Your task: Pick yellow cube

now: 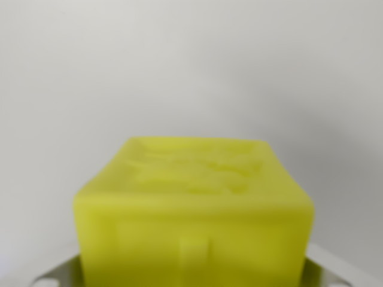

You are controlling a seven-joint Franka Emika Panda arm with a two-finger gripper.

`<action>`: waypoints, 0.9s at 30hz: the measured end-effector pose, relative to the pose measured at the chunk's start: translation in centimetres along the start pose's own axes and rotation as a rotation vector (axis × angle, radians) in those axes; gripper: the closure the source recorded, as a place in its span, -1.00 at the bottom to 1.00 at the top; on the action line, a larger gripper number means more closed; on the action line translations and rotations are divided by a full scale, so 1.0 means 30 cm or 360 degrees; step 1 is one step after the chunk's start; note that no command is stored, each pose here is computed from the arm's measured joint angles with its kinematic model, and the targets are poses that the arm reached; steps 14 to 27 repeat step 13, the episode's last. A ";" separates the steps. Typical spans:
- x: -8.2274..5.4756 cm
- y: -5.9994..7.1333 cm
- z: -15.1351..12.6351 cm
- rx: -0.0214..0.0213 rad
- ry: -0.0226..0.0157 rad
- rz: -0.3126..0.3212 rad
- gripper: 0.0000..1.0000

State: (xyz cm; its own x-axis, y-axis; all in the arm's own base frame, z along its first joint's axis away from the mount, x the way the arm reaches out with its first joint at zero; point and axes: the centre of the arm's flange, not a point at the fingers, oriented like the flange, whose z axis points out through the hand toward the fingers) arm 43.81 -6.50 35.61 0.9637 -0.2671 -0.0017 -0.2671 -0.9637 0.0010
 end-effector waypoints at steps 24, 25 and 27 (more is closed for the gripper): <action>0.000 0.000 -0.034 0.00000 0.00000 0.0000 1.00; 0.000 0.000 -0.034 0.00000 0.00000 0.0000 1.00; 0.000 0.000 -0.034 0.00000 0.00000 0.0000 1.00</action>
